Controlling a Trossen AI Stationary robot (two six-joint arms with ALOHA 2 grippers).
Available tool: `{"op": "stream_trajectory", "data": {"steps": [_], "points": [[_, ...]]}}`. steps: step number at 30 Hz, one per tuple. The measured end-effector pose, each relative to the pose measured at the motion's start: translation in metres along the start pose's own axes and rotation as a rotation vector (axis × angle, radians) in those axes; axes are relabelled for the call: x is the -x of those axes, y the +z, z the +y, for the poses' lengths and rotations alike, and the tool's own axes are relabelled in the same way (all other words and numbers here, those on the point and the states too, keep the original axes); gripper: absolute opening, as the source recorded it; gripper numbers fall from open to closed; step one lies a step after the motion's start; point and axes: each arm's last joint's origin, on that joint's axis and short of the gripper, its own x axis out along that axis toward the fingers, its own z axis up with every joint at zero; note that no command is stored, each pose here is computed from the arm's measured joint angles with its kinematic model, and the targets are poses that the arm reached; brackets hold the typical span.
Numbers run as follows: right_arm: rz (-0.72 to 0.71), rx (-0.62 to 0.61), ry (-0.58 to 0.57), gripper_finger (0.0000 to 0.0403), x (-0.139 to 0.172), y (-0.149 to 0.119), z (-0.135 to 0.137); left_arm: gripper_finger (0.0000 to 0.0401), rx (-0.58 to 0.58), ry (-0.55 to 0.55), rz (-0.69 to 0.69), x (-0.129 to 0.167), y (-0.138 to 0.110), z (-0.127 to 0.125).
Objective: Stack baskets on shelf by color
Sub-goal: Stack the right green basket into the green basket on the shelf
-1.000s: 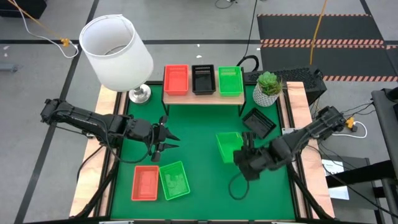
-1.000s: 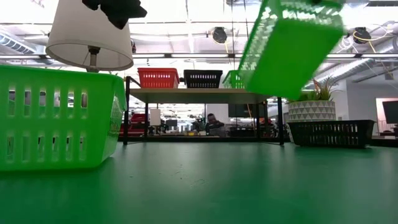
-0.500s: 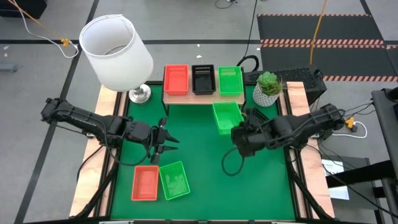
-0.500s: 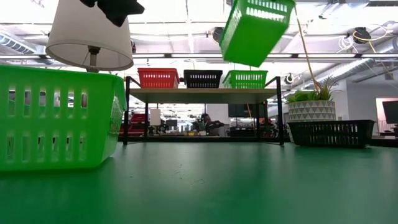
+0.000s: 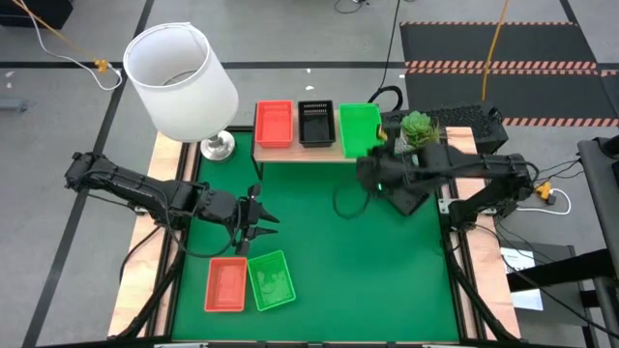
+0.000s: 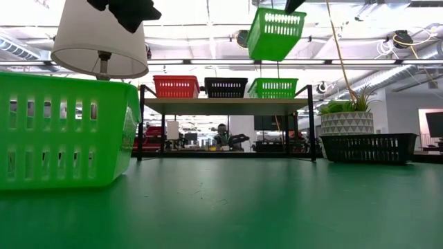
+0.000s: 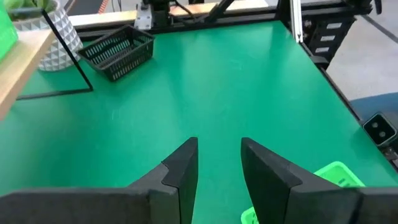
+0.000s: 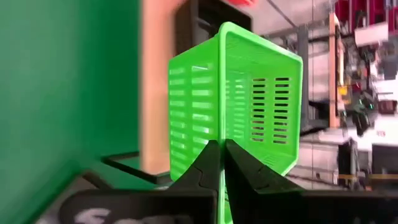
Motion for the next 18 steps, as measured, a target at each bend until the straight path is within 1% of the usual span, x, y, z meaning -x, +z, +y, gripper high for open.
{"op": "stream_trajectory", "data": {"steps": [5, 9, 14, 18], "points": [[0.017, -0.041, -0.04, 0.0001, -0.02, -0.001, -0.023, 0.0124, 0.001, -0.001, 0.03, -0.01, -0.004, -0.002], [0.026, -0.05, -0.068, 0.0001, -0.031, -0.003, -0.037, 0.0124, -0.004, 0.0, 0.047, -0.019, -0.006, -0.003], [0.028, -0.042, -0.027, 0.0001, -0.052, -0.006, -0.04, 0.0124, -0.017, 0.0, 0.075, -0.028, -0.01, -0.004], [0.049, -0.009, -0.034, 0.0001, -0.069, -0.008, -0.037, 0.0124, -0.02, 0.0, 0.078, -0.028, -0.01, -0.004]]}}
